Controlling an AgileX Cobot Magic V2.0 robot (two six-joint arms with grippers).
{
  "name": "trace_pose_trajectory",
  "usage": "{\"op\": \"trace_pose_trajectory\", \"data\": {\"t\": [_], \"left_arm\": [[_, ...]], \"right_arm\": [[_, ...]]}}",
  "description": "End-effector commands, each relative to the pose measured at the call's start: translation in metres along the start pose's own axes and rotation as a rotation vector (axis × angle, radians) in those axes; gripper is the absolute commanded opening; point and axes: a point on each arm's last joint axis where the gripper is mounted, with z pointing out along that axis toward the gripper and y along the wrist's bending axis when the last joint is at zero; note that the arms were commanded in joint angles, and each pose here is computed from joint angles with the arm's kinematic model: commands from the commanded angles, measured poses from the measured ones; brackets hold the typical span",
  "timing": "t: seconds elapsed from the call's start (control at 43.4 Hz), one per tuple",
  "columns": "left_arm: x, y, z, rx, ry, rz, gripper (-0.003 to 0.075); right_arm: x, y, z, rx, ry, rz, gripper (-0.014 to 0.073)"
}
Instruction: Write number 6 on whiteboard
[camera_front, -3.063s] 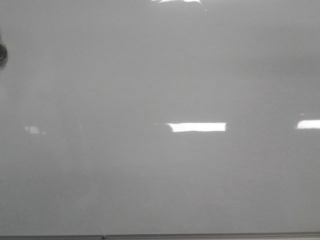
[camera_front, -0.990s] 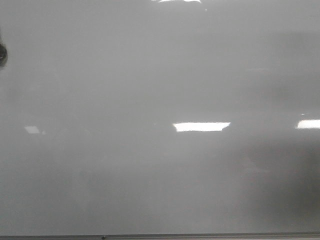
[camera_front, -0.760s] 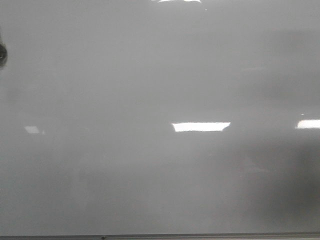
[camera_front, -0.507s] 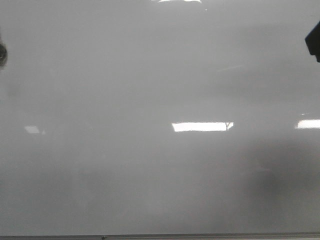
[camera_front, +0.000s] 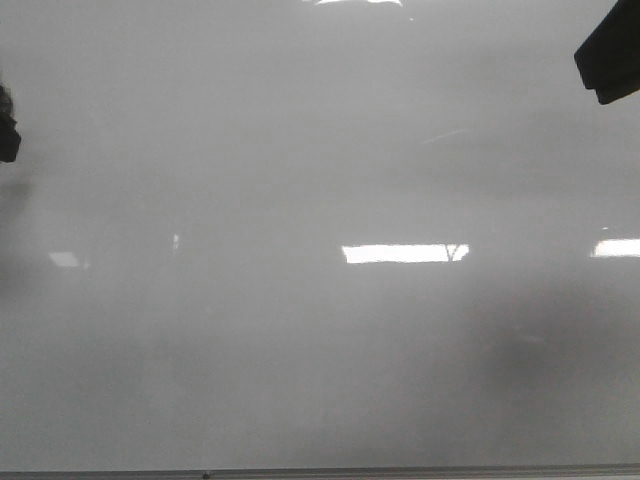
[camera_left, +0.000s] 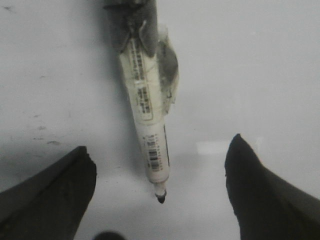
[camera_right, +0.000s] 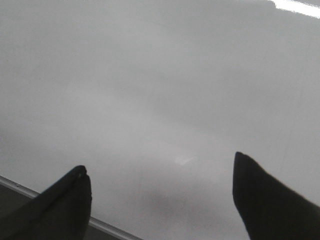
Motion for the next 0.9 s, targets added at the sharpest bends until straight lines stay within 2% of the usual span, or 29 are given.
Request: {"op": "trace_pose_trajectory", "data": {"t": [0.0, 0.161, 0.253, 0.553, 0.737, 0.875], "left_arm": [[-0.021, -0.001, 0.004, -0.004, -0.122, -0.01, 0.0525], [-0.019, 0.0, 0.017, -0.014, -0.137, -0.01, 0.0524], [-0.018, 0.001, 0.023, -0.019, -0.152, -0.01, 0.0494], [-0.018, 0.001, 0.027, -0.022, -0.162, -0.01, 0.0174], [-0.019, 0.0, 0.014, -0.011, -0.123, 0.001, 0.0059], [-0.024, -0.003, -0.017, 0.009, -0.084, 0.009, 0.0008]], "right_arm": [[-0.018, 0.0, -0.006, 0.001, -0.117, -0.015, 0.0601], [-0.018, 0.0, -0.006, 0.002, -0.118, -0.014, 0.0601], [-0.018, 0.0, -0.006, 0.002, -0.118, -0.014, 0.0601], [-0.018, 0.0, -0.006, 0.002, -0.118, -0.014, 0.0601], [-0.018, 0.0, -0.006, 0.002, -0.116, -0.014, 0.0601], [-0.021, 0.0, -0.009, 0.001, -0.088, -0.008, 0.0601]]}}
